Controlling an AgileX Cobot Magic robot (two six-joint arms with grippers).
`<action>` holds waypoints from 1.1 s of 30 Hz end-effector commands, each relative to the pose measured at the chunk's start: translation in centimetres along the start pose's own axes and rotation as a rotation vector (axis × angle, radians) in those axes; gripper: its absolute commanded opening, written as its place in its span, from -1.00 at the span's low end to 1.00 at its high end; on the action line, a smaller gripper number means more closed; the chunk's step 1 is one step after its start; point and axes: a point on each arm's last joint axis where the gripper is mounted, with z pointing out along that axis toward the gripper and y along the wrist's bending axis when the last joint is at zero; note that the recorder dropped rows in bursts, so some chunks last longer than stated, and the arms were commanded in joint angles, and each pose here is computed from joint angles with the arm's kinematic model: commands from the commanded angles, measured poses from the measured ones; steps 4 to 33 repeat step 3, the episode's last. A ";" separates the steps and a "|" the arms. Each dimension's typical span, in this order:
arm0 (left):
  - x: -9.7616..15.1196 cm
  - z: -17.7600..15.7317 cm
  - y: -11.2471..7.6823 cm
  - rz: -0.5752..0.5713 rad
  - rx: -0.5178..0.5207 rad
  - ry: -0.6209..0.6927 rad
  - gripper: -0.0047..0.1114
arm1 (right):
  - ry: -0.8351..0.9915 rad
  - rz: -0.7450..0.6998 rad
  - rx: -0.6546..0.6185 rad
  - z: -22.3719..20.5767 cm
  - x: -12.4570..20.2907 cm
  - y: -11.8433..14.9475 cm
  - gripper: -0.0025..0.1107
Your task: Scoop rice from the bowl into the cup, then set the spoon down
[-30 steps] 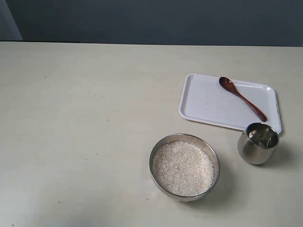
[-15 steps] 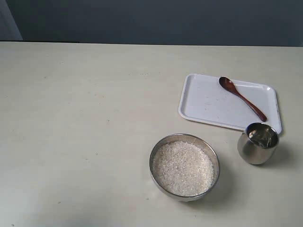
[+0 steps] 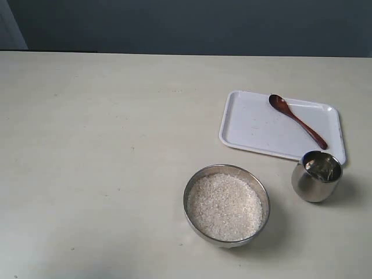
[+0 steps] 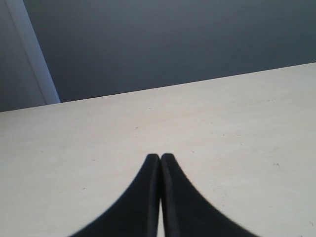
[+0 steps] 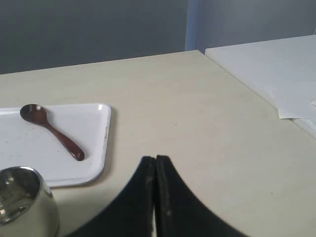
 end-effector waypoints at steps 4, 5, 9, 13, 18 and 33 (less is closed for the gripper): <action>-0.1 -0.1 0.0 -0.007 0.005 -0.011 -0.91 | -0.005 0.001 0.006 0.0 0.1 0.0 -0.97; -0.1 -0.1 0.0 -0.007 0.005 -0.011 -0.91 | -0.005 0.001 0.006 0.0 0.1 0.0 -0.97; -0.1 -0.1 0.0 -0.007 0.005 -0.011 -0.91 | -0.005 0.001 0.006 0.0 0.1 0.0 -0.97; -0.1 -0.1 0.0 -0.007 0.005 -0.011 -0.91 | -0.005 0.001 0.006 0.0 0.1 0.0 -0.97; -0.1 -0.1 0.0 -0.007 0.005 -0.011 -0.91 | -0.005 0.001 0.006 0.0 0.1 0.0 -0.97; -0.1 -0.1 0.0 -0.007 0.005 -0.011 -0.91 | -0.005 0.001 0.006 0.0 0.1 0.0 -0.97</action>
